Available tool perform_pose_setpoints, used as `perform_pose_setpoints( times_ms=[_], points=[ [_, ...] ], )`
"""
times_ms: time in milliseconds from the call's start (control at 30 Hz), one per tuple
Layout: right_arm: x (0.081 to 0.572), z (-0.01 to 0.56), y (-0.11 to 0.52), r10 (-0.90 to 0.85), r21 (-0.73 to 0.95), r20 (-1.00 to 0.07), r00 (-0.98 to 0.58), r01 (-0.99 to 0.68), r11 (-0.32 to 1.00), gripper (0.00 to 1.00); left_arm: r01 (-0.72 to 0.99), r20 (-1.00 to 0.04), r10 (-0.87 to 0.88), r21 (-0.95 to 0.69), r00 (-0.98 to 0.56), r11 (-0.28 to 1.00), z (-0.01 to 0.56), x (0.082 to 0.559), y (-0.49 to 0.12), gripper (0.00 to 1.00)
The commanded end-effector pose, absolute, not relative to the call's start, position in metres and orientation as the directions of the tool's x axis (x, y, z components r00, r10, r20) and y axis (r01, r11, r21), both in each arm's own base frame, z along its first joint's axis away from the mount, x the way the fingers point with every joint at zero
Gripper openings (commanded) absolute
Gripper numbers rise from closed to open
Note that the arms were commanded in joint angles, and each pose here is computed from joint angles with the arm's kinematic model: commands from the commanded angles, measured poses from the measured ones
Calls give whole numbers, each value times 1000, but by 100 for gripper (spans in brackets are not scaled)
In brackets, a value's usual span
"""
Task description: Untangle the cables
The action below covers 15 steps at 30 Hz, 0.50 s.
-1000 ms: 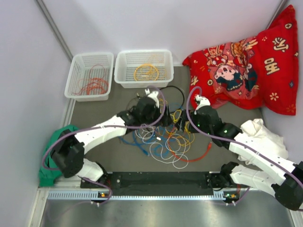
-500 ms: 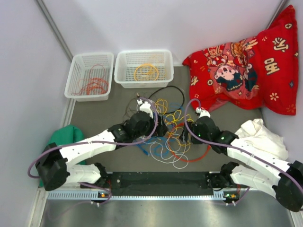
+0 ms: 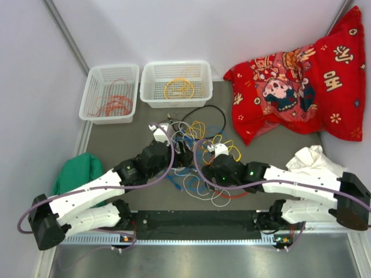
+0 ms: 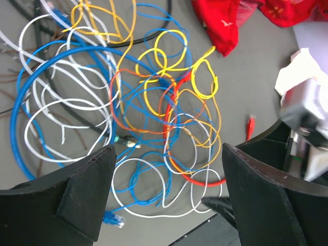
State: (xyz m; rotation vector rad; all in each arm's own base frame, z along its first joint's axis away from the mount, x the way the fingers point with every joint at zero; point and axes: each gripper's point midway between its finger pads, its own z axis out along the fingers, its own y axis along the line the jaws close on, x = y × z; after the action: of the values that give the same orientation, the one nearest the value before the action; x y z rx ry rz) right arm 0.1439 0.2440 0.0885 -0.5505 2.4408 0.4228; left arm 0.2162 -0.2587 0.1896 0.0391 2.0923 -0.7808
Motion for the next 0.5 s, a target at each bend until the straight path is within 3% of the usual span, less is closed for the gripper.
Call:
perform_pose_setpoints(
  times_ms=[0,133,333,433,467],
  points=[
    [145,74,247,-314,133,-590,-744,-472,871,84,267,-750,-282,-519,-599,812,187,214,-246,88],
    [145,51,259,-351,116,-540,-765,-481,869,82,257,-751,-279,-510,-598,820,185,211,-238,88],
    [135,27,279,-395,131,-486,-780,-512,849,71,240,-757,-284,-499,-588,833,185,206,-224,88],
    [138,17,277,-398,98,-464,-791,-493,865,55,236,-760,-292,-501,-581,833,187,204,-218,88],
    [139,16,276,-395,92,-462,-794,-486,869,42,234,-762,-299,-503,-575,832,188,204,-217,88]
  ],
)
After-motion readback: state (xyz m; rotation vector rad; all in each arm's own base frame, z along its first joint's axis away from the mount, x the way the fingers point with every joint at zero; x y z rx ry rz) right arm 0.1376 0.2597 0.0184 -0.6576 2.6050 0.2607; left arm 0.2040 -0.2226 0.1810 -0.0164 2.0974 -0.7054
